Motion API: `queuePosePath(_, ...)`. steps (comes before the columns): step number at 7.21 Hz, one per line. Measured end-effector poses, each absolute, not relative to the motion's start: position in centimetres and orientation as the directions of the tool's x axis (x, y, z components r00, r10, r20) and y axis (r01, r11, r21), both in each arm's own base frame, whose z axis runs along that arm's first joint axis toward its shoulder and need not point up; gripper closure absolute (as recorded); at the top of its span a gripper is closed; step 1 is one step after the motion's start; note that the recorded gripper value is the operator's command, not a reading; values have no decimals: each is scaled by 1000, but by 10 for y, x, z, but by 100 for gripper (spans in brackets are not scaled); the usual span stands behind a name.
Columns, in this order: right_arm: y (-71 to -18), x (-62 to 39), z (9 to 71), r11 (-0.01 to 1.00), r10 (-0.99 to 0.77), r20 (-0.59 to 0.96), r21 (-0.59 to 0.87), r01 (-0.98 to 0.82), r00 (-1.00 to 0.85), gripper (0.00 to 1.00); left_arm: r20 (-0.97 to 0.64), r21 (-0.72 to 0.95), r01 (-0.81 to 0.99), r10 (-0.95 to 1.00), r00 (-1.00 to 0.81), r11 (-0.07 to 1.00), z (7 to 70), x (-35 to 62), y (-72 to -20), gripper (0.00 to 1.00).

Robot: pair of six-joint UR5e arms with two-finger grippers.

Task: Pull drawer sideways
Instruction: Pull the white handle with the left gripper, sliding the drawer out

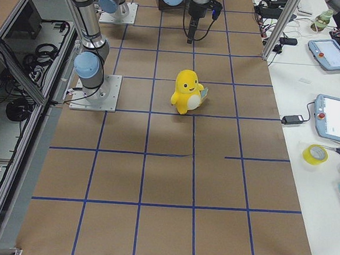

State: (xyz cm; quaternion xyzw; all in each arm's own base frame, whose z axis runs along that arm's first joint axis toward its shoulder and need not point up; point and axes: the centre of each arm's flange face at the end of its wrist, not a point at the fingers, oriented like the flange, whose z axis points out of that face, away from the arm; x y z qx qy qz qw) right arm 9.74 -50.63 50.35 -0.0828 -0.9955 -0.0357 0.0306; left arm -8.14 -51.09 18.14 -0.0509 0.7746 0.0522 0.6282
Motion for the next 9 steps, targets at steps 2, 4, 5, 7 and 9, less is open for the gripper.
queuePosePath(2,-506,97,503,984,162,67,66,167,-984,0,-976,14,-133,-15,-215,991,182,-92,-512,99)
queuePosePath(4,-506,97,503,984,163,67,66,167,-984,0,-972,6,-137,-27,-235,990,187,-101,-516,99)
queuePosePath(5,-506,97,504,984,163,67,66,167,-984,0,-971,5,-133,-27,-238,991,187,-105,-517,99)
queuePosePath(7,-506,97,503,984,162,67,66,167,-984,0,-967,1,-123,-30,-252,992,188,-118,-520,99)
queuePosePath(9,-506,98,503,984,162,67,66,167,-984,0,-963,-4,-124,-37,-268,992,190,-126,-522,99)
